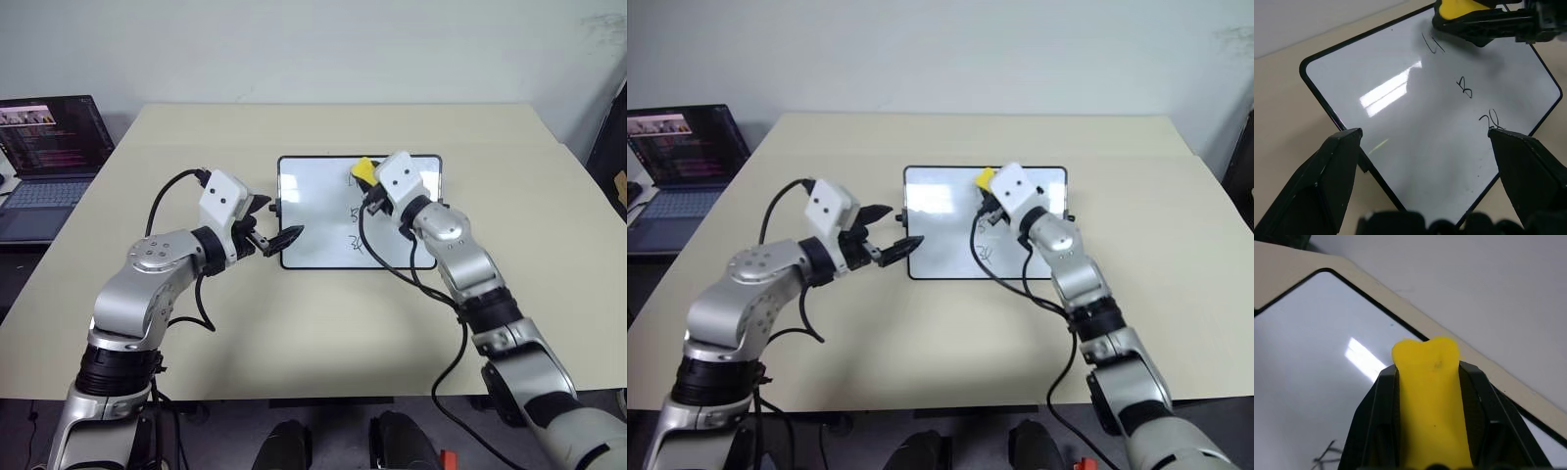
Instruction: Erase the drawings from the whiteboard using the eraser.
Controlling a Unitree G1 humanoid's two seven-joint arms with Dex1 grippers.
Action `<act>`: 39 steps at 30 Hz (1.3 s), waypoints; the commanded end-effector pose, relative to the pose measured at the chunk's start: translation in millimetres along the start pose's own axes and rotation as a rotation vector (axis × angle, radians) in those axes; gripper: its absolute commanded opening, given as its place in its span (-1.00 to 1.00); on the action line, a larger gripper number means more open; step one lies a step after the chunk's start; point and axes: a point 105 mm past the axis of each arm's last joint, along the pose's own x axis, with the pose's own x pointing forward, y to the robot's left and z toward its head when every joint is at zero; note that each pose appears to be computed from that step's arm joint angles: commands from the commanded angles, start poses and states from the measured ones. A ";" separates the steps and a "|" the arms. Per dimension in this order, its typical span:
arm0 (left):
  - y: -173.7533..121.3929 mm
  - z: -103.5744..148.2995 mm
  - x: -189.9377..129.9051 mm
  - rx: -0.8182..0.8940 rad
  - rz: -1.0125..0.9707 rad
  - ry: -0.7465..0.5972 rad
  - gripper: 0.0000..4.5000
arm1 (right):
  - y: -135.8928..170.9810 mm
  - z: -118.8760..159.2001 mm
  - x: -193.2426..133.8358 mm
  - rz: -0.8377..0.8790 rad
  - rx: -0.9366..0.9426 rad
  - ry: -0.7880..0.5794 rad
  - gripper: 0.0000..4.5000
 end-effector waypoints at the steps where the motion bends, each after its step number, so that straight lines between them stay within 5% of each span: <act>1: 2.8 19.5 4.1 0.057 0.005 -0.071 1.00 | -9.7 13.1 7.7 -0.045 -0.009 -0.063 -0.44; 18: -3.5 23.0 10.9 0.020 -0.041 -0.105 1.00 | 61.8 -47.9 7.3 0.223 -0.117 0.135 -0.44; 28: -4.4 19.5 10.5 0.012 -0.045 -0.098 1.00 | 20.0 -8.7 16.9 0.027 -0.138 -0.009 -0.44; 39: -10.8 14.5 7.8 -0.006 -0.059 -0.093 1.00 | 7.7 -30.7 8.0 -0.036 -0.060 0.077 -0.44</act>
